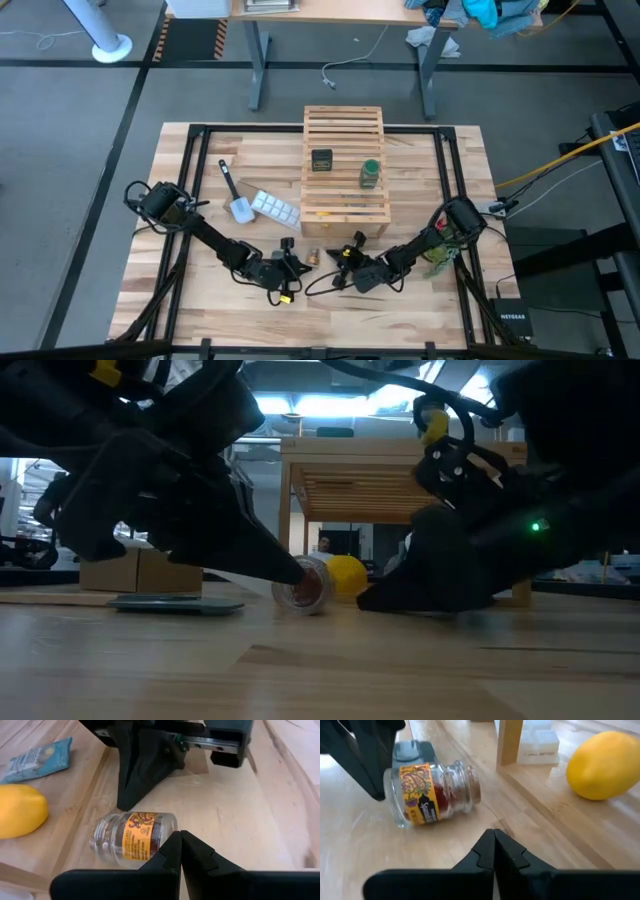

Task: Shelf spices
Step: Put the brown seasoning bottle on the shelf

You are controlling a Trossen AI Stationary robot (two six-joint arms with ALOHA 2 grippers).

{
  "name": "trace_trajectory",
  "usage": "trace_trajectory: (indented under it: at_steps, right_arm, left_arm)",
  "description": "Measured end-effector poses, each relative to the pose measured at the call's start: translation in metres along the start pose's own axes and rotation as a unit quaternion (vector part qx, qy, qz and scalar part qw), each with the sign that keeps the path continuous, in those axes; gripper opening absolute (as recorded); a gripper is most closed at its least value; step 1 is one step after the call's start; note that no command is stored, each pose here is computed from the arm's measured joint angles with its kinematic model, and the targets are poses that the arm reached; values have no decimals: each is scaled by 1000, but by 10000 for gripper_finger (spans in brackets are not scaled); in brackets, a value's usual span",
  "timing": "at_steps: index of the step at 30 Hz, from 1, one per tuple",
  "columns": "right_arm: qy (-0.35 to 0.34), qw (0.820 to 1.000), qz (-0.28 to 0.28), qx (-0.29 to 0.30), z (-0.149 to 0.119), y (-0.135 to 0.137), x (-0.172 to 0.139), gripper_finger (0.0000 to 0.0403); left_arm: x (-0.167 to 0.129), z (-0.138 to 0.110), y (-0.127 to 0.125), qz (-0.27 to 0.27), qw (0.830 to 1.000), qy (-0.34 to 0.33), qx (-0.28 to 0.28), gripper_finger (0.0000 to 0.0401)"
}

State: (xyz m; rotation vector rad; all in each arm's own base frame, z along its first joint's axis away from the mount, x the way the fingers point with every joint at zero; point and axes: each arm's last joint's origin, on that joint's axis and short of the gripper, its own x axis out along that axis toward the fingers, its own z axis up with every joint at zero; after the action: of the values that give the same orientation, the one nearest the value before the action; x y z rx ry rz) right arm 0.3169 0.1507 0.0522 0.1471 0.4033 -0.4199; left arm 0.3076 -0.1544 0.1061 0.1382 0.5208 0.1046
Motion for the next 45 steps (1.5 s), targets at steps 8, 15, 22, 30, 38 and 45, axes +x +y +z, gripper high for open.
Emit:
trace_trajectory:
  at_steps: [8,15,22,30,38,45]
  right_arm:
    - [-17,1000,7,16,-5,2,4,7]
    - [-20,1000,0,15,-5,1,4,7]
    - [-35,999,-41,4,-6,-2,4,7]
    - [-41,997,-71,-3,-2,-12,13,7]
    - [-35,997,-68,-10,4,-20,23,7]
    - [-44,998,-47,-17,8,-17,23,7]
  left_arm:
    - [-1,0,-2,6,1000,-3,11,0]
    - [-9,1,-10,16,999,-18,31,0]
    - [-9,1,-11,16,999,-16,24,0]
    - [-9,-2,-10,18,1000,-4,20,0]
    - [-10,-6,-10,21,1000,13,16,0]
    - [-10,-6,-10,20,1000,13,12,0]
